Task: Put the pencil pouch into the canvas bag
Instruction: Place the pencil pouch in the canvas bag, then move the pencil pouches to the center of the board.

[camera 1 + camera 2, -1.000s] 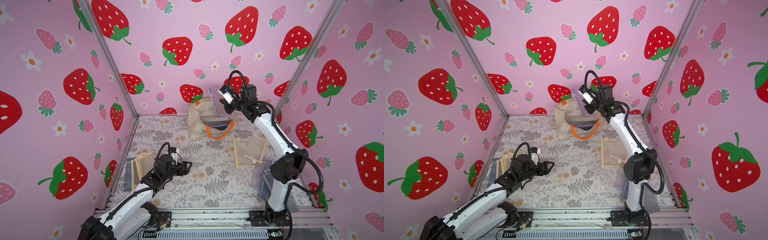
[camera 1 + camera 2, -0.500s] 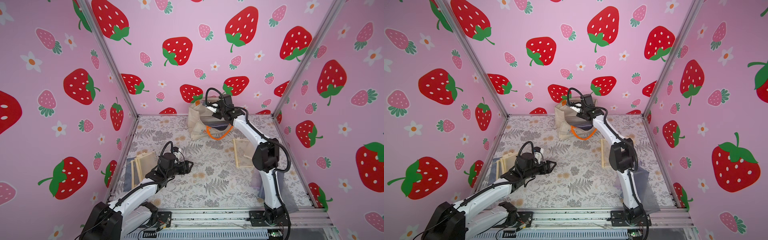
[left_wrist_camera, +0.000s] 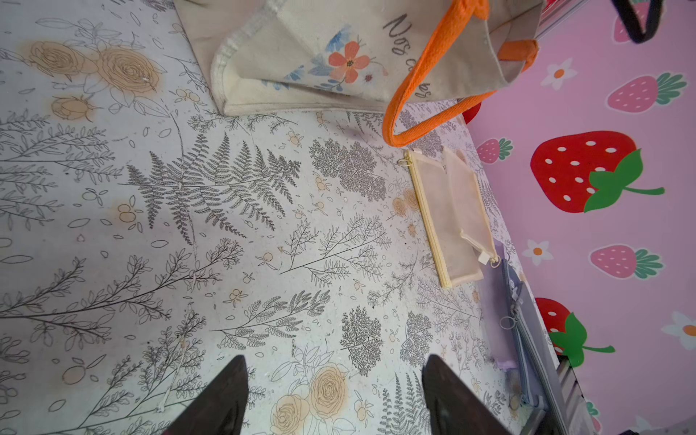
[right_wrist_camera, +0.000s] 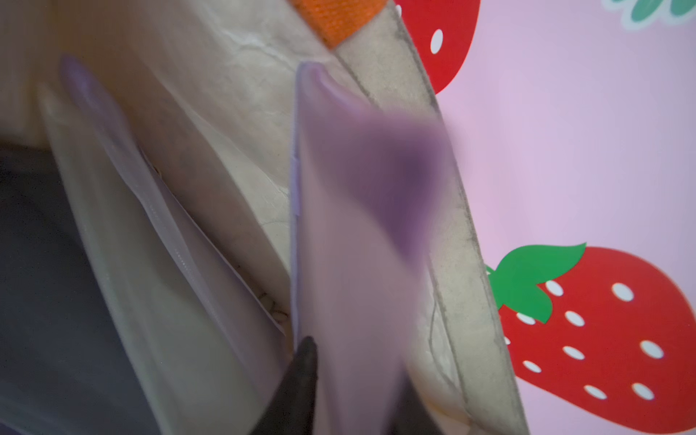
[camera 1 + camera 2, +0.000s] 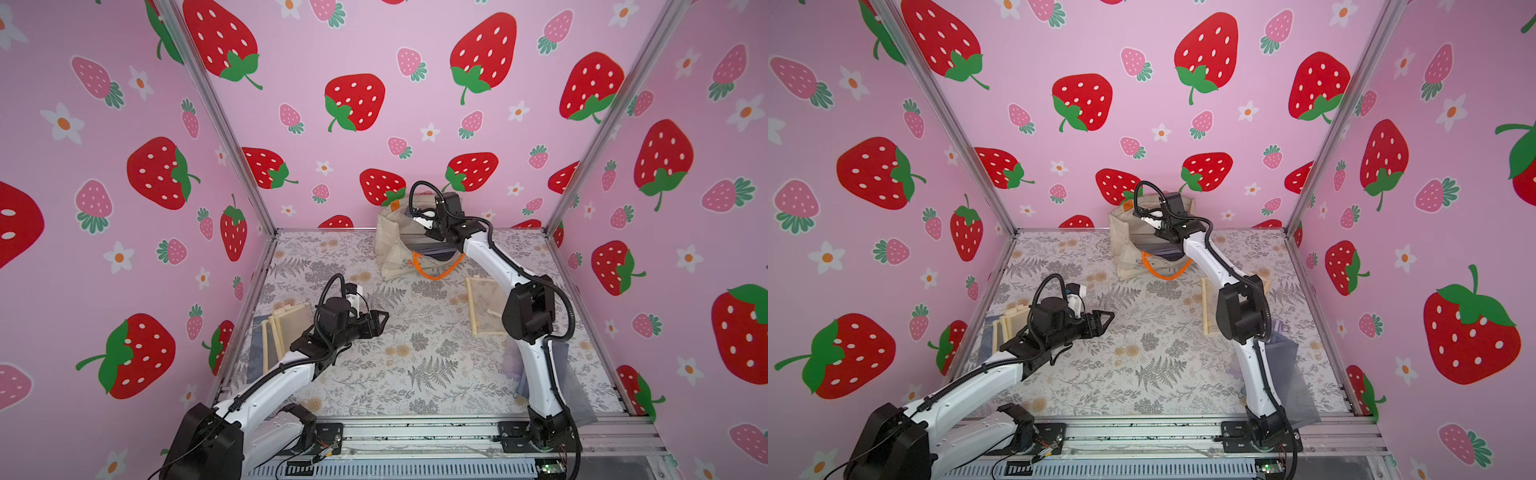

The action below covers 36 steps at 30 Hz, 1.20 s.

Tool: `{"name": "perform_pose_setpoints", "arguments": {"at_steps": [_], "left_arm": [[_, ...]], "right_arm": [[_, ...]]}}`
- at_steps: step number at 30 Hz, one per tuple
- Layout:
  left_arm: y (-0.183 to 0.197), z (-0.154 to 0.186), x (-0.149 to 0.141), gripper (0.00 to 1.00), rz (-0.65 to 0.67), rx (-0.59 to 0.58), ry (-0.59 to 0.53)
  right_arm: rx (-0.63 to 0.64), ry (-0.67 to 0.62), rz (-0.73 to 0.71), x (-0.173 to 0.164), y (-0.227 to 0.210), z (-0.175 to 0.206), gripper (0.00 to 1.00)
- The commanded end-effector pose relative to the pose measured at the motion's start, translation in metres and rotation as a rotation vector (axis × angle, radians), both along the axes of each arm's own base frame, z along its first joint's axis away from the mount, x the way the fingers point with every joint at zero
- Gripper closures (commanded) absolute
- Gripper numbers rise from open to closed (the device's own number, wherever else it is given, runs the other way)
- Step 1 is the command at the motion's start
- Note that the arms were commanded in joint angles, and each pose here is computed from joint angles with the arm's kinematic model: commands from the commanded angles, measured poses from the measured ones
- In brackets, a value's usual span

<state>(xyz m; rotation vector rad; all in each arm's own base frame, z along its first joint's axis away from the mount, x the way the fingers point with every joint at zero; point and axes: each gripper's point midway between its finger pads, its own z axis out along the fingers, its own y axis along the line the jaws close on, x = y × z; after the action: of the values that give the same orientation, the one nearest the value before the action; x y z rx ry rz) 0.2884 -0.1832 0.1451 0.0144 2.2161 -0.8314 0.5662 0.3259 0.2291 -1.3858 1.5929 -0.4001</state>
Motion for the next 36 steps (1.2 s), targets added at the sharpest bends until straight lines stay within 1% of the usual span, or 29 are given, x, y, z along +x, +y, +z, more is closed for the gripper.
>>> {"name": "perform_pose_setpoints", "arguments": {"at_steps": [1, 3, 4, 5, 6, 8, 12, 14, 16, 18, 20, 22, 25, 29, 32, 36], "left_arm": [[0.004, 0.032, 0.012, 0.25, 0.032, 0.003, -0.072], [0.008, 0.032, 0.014, 0.25, 0.053, 0.035, -0.054], [0.011, 0.031, 0.015, 0.25, 0.063, 0.058, -0.039], [0.011, 0.029, 0.015, 0.25, 0.061, 0.071, -0.021], [0.017, 0.026, 0.017, 0.25, 0.089, 0.099, -0.01], [0.022, 0.02, 0.016, 0.25, 0.105, 0.12, 0.016], [0.036, 0.014, 0.013, 0.25, 0.142, 0.144, 0.05], [0.051, 0.01, 0.011, 0.24, 0.185, 0.187, 0.082], [0.077, 0.006, 0.01, 0.23, 0.256, 0.244, 0.129], [0.103, 0.002, 0.011, 0.22, 0.332, 0.277, 0.177], [0.133, -0.004, 0.013, 0.22, 0.426, 0.294, 0.225], [0.158, -0.012, 0.014, 0.21, 0.516, 0.291, 0.264], [0.188, -0.028, 0.012, 0.2, 0.643, 0.225, 0.336], [0.234, -0.038, 0.001, 0.19, 0.81, 0.255, 0.39], [0.268, -0.044, -0.009, 0.19, 0.942, 0.259, 0.417], [0.302, -0.063, -0.014, 0.19, 1.037, 0.159, 0.496]], "right_arm": [[0.011, -0.021, 0.024, -0.009, 0.003, 0.013, 0.54], [0.014, -0.026, 0.032, -0.016, 0.006, 0.017, 0.45], [0.006, -0.034, 0.04, -0.019, 0.007, 0.018, 0.37], [-0.004, -0.049, 0.043, -0.022, 0.009, 0.02, 0.32], [-0.012, -0.058, 0.04, -0.024, 0.01, 0.021, 0.31], [-0.002, -0.052, 0.041, -0.031, 0.012, 0.026, 0.29], [0.092, -0.01, 0.017, -0.045, 0.009, 0.046, 0.26], [0.144, -0.004, -0.005, -0.054, 0.003, 0.064, 0.25], [0.203, -0.006, -0.022, -0.069, -0.004, 0.085, 0.24], [0.271, 0.003, -0.041, -0.086, -0.01, 0.102, 0.22], [0.337, 0.03, -0.05, -0.108, -0.016, 0.114, 0.15], [0.39, 0.049, -0.059, -0.131, -0.022, 0.118, 0.1], [0.462, 0.079, -0.053, -0.168, -0.028, 0.112, 0.06], [0.551, 0.18, -0.023, -0.209, -0.028, 0.091, 0.0], [0.596, 0.249, 0.008, -0.229, -0.017, 0.081, 0.01], [0.623, 0.297, 0.088, -0.248, 0.001, 0.084, 0.01]]}}
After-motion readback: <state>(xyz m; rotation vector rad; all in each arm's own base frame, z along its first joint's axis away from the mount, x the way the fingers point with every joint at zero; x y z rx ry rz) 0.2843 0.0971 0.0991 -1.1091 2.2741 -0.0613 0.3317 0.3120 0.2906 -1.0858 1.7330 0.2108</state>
